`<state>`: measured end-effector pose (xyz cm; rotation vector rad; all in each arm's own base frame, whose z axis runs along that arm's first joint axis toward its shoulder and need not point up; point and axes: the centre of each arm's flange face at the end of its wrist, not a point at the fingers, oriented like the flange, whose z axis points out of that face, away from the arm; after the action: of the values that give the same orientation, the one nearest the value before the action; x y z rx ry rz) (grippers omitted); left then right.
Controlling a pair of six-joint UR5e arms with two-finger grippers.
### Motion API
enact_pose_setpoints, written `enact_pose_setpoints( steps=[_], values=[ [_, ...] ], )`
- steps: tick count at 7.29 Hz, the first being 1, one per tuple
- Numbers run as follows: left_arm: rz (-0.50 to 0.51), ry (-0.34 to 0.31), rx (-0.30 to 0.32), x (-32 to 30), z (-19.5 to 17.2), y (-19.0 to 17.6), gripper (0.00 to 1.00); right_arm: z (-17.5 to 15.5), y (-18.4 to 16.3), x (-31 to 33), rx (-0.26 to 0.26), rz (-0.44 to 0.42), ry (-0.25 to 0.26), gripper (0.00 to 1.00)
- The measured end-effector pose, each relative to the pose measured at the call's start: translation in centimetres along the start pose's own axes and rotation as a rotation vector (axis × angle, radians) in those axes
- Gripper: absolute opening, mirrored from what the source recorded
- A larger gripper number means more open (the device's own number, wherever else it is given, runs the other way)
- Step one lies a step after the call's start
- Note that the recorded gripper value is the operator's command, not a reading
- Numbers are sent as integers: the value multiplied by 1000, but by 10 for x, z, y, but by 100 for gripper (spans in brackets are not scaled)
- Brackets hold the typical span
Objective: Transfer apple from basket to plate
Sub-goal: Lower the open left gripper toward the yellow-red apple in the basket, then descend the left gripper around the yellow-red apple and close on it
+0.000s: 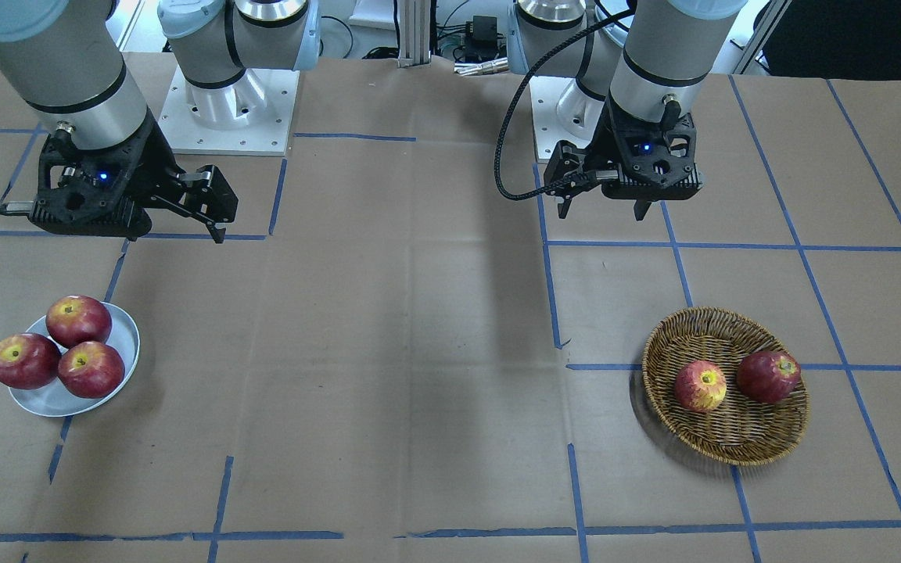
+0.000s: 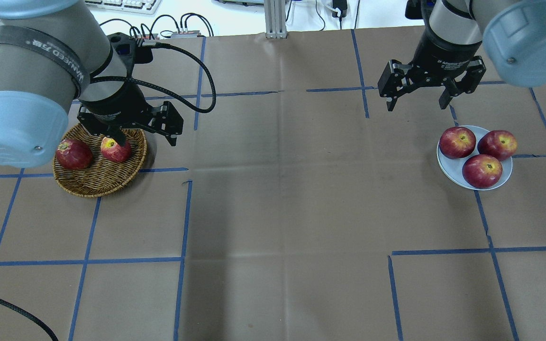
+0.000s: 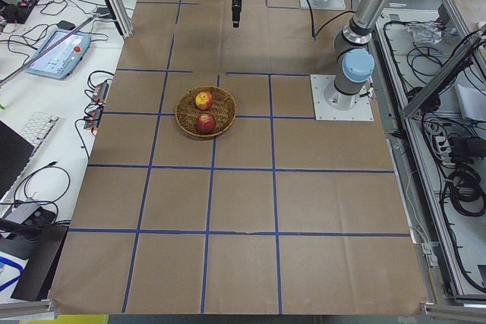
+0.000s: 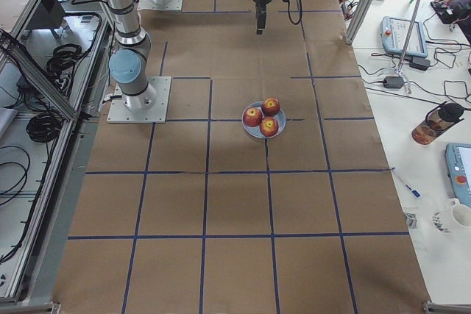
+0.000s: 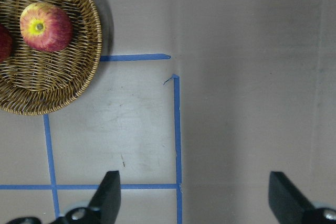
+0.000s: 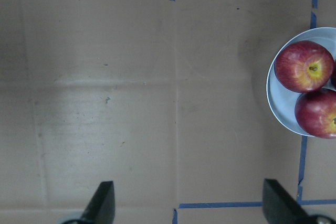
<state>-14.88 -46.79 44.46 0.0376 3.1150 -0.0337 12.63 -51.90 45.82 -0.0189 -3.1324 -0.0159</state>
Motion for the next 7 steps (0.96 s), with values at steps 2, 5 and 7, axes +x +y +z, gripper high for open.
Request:
enact_pose_setpoints(
  steps=[2,5,7],
  values=[
    [-13,-6,-24,-10,11,-5,99,0,0,0,0,0,0,100],
    [65,4,-62,-82,59,-38,99,0,0,0,0,-1,0,100],
    [261,10,-54,-135,107,-70,99,0,0,-1,0,0,-1,100]
  ],
)
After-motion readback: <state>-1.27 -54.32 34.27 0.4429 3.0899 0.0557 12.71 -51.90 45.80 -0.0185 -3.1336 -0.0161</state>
